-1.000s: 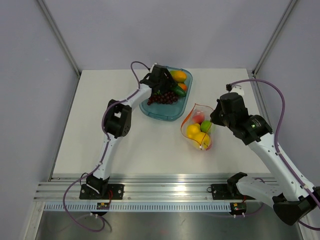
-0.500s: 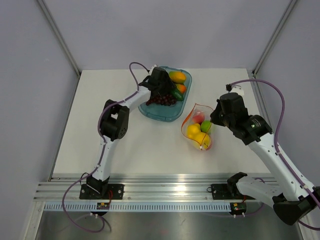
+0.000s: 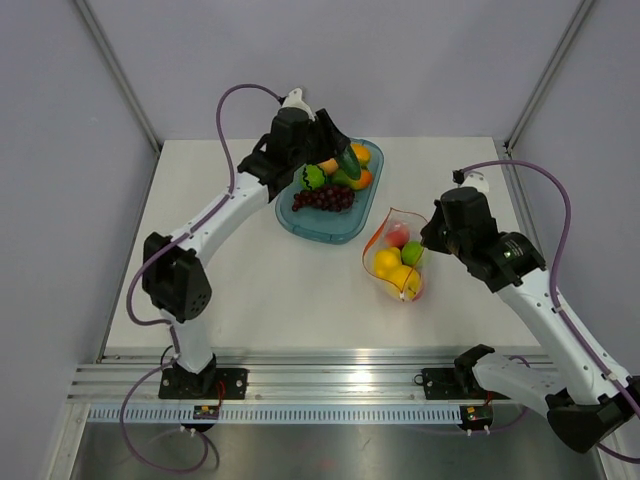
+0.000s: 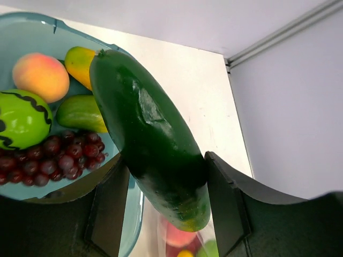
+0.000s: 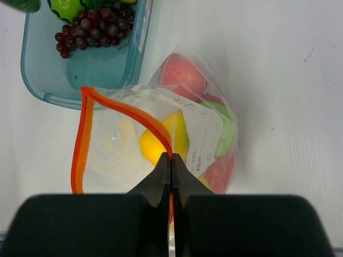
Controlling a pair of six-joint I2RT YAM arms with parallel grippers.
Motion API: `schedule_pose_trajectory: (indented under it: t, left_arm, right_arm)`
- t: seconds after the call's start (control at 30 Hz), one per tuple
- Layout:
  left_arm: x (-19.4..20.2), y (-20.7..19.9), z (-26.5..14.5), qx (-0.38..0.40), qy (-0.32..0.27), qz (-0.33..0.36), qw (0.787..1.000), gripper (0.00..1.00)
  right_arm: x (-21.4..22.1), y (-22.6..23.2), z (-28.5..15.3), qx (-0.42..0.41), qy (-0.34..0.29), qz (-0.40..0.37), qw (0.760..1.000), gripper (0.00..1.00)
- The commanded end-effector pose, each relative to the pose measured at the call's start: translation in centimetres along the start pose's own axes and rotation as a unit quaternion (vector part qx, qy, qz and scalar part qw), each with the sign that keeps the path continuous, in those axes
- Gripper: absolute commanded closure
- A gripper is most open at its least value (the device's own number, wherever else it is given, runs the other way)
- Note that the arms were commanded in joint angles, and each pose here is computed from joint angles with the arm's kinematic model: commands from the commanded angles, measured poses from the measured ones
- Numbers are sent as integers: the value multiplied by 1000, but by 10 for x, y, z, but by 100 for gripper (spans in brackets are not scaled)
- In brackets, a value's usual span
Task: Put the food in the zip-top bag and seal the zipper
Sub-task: Place the fake vegetable in the zipper food storage bag.
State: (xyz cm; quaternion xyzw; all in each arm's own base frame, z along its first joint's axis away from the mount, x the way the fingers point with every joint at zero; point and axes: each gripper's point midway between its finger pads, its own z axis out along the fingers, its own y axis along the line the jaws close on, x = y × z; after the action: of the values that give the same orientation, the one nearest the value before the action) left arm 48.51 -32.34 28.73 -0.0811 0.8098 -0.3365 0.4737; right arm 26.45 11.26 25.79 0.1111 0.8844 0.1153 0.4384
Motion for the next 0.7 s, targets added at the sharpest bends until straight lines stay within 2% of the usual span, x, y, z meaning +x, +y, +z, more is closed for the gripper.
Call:
schedule_pose_trajectory:
  t: [0.0,0.03,0.1,0.23,0.33,0.47,0.67]
  left_arm:
    - [-32,-36,-57,60,-46,59,995,94]
    - [-13,-34,-64,71,-23,68,995,97]
    - [-10,-41,-84,85,-24,89,992,100]
    - [8,-54,-136,133,-9,114,984,100]
    - [39,-60,-154,157,21,131,979,100]
    - [62,-76,-185,183,15,163,969,100]
    - [99,-93,-187,216,27,173,961,100]
  right_arm:
    - [-15,11,0,-18,-23,12,1000,100]
    - [-13,13,3,-20,-19,13,1000,100]
    - [-13,17,6,-25,-16,14,999,100]
    - [-9,22,16,-28,-4,17,999,100]
    - [-10,27,20,-34,-3,21,999,100]
    - [-11,31,22,-39,-3,30,999,100]
    - [-10,39,20,-60,2,42,997,100]
